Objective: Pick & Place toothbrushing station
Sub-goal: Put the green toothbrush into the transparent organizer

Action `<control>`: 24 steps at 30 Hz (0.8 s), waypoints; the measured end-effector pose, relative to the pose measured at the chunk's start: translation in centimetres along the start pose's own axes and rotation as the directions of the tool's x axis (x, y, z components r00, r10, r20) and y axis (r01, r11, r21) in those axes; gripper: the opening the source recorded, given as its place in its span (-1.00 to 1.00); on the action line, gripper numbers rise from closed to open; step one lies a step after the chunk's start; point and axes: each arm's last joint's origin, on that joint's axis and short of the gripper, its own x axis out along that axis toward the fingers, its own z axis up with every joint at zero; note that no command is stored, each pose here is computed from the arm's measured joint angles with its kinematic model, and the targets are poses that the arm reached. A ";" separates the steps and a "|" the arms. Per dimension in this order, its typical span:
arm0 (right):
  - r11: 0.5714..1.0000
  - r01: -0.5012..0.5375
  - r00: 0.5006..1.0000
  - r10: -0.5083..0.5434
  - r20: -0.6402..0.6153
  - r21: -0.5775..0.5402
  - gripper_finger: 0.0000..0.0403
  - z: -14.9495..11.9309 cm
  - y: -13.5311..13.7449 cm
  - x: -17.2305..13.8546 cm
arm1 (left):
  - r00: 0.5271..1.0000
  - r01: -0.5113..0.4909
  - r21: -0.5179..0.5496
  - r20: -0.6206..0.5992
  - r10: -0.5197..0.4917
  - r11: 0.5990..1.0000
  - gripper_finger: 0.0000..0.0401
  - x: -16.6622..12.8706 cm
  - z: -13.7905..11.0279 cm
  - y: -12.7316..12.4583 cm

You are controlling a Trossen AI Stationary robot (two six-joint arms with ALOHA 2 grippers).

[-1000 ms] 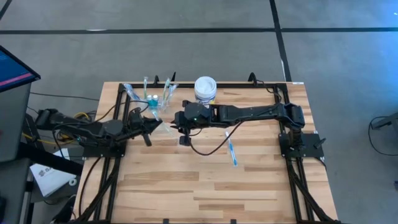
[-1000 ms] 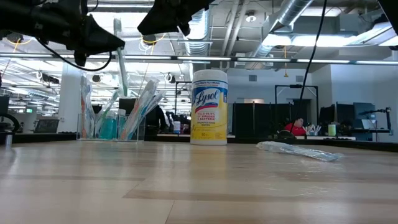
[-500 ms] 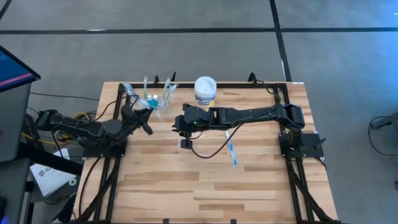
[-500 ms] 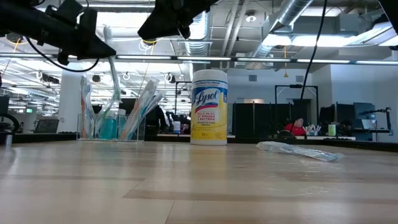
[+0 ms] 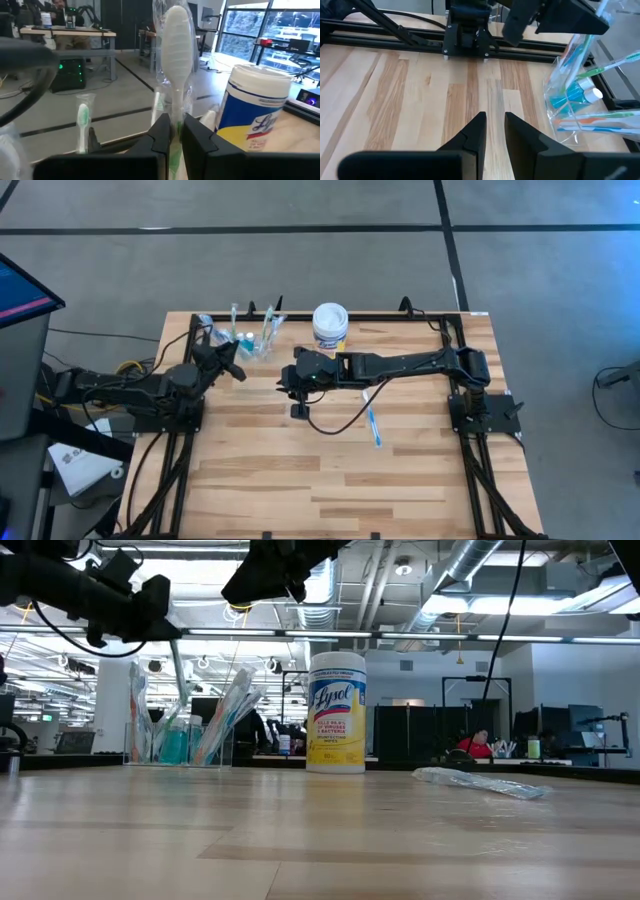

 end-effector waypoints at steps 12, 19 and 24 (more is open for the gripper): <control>1.000 0.002 1.000 -0.002 0.000 -0.001 -0.70 0.0 -0.1 0.0 | 0.998 -0.059 -0.007 -0.002 0.059 0.998 -0.92 1.6 0.3 1.2; 1.000 0.002 1.000 -0.002 0.007 -0.015 -0.70 0.0 -0.1 0.0 | 0.993 -0.114 0.033 -0.026 0.115 0.993 -0.92 2.6 2.1 1.4; 1.000 0.002 1.000 -0.002 0.006 -0.015 -0.70 0.0 -0.1 0.1 | 0.974 -0.201 0.110 -0.087 0.211 0.973 -0.92 3.4 3.0 1.9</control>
